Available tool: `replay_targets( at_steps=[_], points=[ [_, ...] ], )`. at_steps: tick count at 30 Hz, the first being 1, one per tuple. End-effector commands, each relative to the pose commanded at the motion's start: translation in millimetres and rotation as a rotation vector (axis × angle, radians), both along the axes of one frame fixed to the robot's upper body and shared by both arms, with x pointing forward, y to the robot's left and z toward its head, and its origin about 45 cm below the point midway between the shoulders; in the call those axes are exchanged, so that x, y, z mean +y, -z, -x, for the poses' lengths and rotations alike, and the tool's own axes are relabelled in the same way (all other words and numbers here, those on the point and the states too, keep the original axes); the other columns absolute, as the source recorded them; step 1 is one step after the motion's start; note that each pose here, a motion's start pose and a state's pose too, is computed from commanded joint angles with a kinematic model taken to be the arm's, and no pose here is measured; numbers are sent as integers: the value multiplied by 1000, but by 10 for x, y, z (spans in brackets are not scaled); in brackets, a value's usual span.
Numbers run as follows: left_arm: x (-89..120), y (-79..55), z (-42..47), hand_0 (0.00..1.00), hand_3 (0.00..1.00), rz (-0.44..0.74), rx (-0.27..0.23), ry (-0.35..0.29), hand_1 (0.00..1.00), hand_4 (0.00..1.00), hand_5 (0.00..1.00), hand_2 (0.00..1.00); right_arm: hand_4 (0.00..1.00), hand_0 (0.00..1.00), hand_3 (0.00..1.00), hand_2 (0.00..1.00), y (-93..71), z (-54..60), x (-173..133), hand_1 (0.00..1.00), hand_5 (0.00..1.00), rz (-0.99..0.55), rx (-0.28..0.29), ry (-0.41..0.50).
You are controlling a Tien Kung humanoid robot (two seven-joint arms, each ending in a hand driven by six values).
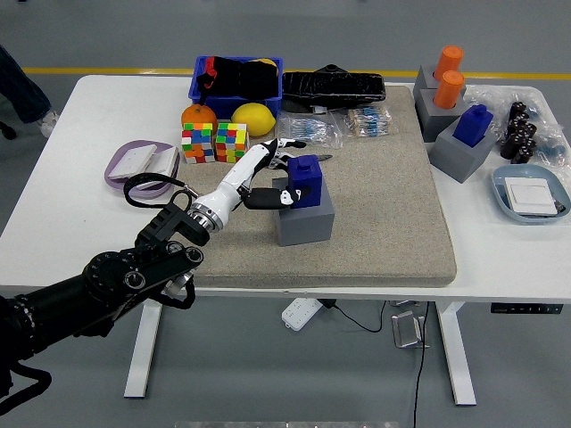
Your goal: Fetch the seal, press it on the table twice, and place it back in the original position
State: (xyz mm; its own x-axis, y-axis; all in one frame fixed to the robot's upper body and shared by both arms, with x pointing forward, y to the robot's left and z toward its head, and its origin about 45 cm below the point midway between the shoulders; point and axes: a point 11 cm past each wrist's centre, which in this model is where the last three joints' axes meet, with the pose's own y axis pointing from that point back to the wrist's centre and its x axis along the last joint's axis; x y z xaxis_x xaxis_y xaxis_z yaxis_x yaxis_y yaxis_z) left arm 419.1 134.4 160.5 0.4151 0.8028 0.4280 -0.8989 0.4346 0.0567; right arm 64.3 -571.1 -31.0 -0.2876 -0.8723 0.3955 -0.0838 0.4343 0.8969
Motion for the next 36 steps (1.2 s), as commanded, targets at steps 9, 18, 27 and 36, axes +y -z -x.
replay_targets(
  at_steps=[9, 18, 27, 36],
  points=[
    [0, 24, 9, 804, 784, -10, 1, 4, 459, 633, 2, 387, 841, 797, 691, 740, -2, -6, -1, 730, 512, 1, -1, 0],
    [-1, 12, 2, 802, 784, -39, -12, 18, 460, 632, 2, 386, 841, 796, 690, 739, 0, 6, -3, 729, 512, 1, 1, 1],
    [-36, 46, 23, 807, 785, -43, 2, 31, 498, 632, 2, 418, 841, 796, 690, 738, 1, -9, 3, 729, 511, 0, -4, 2],
    [-17, 63, 13, 870, 833, -29, 21, 28, 806, 883, 2, 746, 841, 796, 690, 738, 3, -9, 6, 729, 511, -1, -7, 0]
  ],
)
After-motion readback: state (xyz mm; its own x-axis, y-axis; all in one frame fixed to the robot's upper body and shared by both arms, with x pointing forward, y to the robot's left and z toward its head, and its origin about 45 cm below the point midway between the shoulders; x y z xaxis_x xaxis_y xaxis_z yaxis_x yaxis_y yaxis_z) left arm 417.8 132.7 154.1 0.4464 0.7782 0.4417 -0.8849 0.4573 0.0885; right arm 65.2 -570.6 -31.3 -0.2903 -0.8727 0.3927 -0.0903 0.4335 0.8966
